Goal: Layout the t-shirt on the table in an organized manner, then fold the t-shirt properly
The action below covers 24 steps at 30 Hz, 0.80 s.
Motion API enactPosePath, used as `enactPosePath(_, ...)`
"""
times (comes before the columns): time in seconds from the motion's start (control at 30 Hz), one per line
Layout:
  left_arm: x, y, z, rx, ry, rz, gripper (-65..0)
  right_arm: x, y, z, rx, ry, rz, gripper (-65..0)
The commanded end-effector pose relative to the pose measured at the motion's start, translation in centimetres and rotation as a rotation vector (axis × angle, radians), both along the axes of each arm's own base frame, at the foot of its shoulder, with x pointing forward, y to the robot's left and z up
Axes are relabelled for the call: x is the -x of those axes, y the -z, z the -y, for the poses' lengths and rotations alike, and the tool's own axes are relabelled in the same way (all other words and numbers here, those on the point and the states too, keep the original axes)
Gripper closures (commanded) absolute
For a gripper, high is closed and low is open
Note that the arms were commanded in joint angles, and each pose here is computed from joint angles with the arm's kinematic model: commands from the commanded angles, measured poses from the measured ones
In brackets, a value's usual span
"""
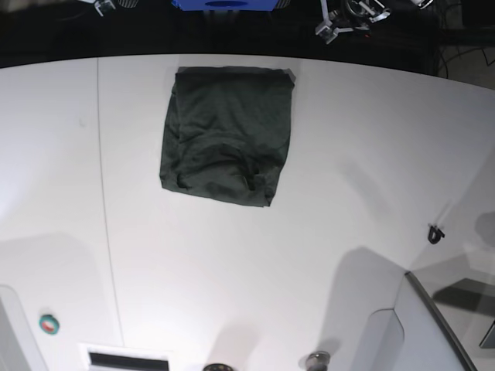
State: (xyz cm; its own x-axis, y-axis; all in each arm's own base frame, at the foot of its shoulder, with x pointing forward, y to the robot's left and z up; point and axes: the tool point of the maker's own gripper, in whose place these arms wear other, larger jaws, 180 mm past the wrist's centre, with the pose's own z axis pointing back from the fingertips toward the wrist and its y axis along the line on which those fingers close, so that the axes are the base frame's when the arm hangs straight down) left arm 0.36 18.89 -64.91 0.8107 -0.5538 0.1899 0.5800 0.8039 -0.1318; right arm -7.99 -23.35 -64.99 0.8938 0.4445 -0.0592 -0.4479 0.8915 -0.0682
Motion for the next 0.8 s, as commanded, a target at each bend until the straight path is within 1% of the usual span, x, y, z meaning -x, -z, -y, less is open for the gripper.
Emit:
enactPosePath(0.0, 0.1, -0.1, -0.5, -0.003, 0.002, -0.003, 0.0, 0.8, -0.2, 0.9, 0.019, -0.008, -0.014, -1.5)
enactPosePath(0.17, 1.2, -0.1, -0.6, -0.006, 0.001, -0.021, 0.0, 1.1, 0.0, -0.7, -0.005, -0.005, -0.018, -1.5)
enactPosePath(0.3, 3.0, -0.1, -0.5, -0.005, 0.000, -0.049, 0.0, 1.2, 0.4, -3.4, -0.047, -0.002, -0.019, -1.5)
enactPosePath(0.53, 5.4, -0.1, 1.5, 0.025, -0.019, -0.085, 0.0, -0.6, 0.9, -6.8, -0.098, 0.004, 0.008, -1.5)
enactPosePath(0.6, 5.5, 0.0, 2.9, 0.046, -0.023, -0.087, 0.0, -0.8, 1.0, -7.8, -0.116, 0.006, 0.014, -1.5)
enactPosePath(0.77, 5.4, 0.1, 3.2, 0.051, -0.023, -0.086, 0.0, -1.3, 1.0, -8.1, -0.120, 0.005, 0.019, -1.5)
